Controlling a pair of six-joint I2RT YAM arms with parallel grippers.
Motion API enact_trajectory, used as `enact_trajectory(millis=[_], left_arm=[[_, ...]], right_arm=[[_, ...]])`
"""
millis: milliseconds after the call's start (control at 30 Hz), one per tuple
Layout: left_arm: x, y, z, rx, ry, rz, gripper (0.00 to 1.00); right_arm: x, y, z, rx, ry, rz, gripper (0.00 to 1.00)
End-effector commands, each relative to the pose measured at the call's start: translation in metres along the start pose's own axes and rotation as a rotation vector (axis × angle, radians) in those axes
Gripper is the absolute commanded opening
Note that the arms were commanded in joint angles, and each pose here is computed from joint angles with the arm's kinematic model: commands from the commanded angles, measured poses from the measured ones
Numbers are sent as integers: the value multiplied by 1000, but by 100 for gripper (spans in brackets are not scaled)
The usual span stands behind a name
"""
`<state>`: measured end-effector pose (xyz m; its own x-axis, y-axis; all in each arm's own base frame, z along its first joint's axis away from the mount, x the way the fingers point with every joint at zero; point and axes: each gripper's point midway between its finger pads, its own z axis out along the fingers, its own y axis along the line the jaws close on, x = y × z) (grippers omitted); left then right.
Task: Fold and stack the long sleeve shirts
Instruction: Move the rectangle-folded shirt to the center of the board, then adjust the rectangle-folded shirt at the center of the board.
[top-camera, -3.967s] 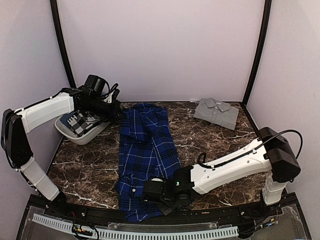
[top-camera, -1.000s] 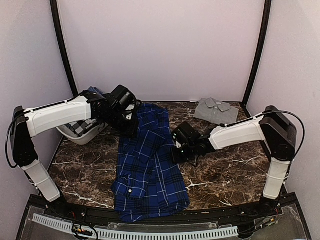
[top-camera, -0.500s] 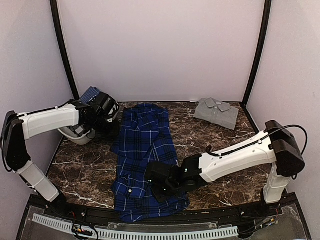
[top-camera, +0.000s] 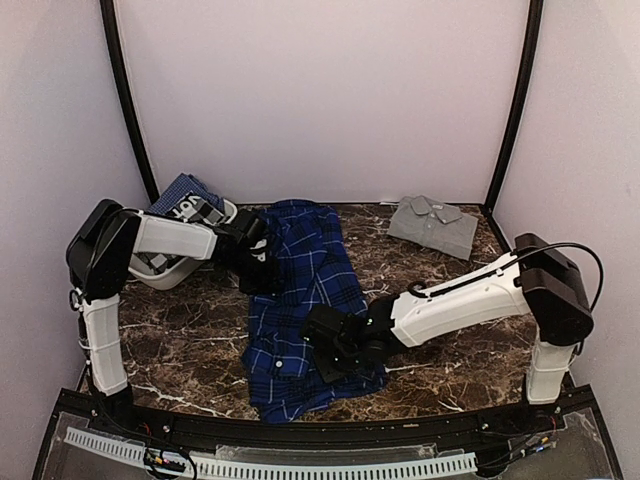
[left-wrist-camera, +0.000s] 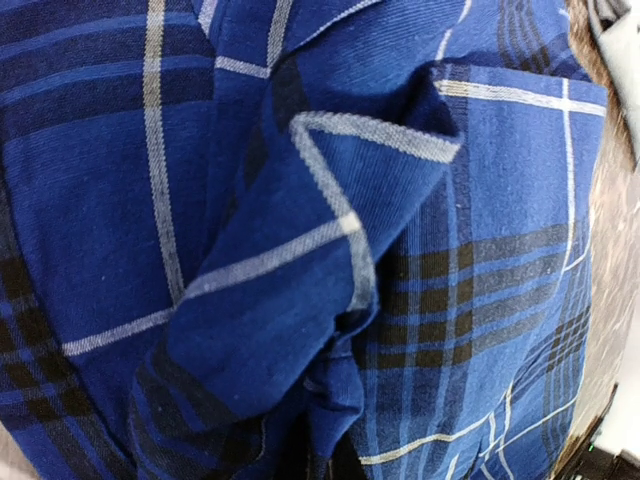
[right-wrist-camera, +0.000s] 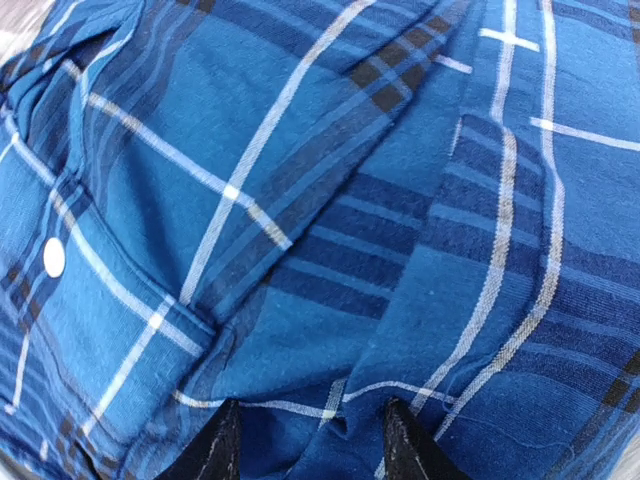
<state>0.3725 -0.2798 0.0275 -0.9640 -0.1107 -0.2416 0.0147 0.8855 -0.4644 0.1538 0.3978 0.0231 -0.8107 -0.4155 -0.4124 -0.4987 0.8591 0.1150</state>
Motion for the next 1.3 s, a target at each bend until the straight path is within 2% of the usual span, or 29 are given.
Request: enact_trajectory(millis=[0,133,300,400,533,667,933,1267], left_arm=[[-28,8,25,-53,-13,-20,0],[-49,19,34,-101,-15,-16,0],[-50,27,33,-123,2,-15,0],[-46,27,35,-116,14,-13,0],[-44,28,36,-110,19,-13,0],[-45,28,36,-113,15,-9,0],[-44,29,38,-110,14,-8,0],[-45,29,38,-110,14,-5,0]], right_arm=[[-17,-40,8,90,15,-31,45],[-33,-35,-12,83,-15,-58,45],[-17,-41,-20,114,7,-64,46],[-6,-45,-14,134,29,-62,45],[-3,-48,-7,179,44,-69,40],[-6,-32,-11,161,27,-90,40],[8,-28,0,147,62,-96,37],[-9,-42,-19,197,3,-68,11]])
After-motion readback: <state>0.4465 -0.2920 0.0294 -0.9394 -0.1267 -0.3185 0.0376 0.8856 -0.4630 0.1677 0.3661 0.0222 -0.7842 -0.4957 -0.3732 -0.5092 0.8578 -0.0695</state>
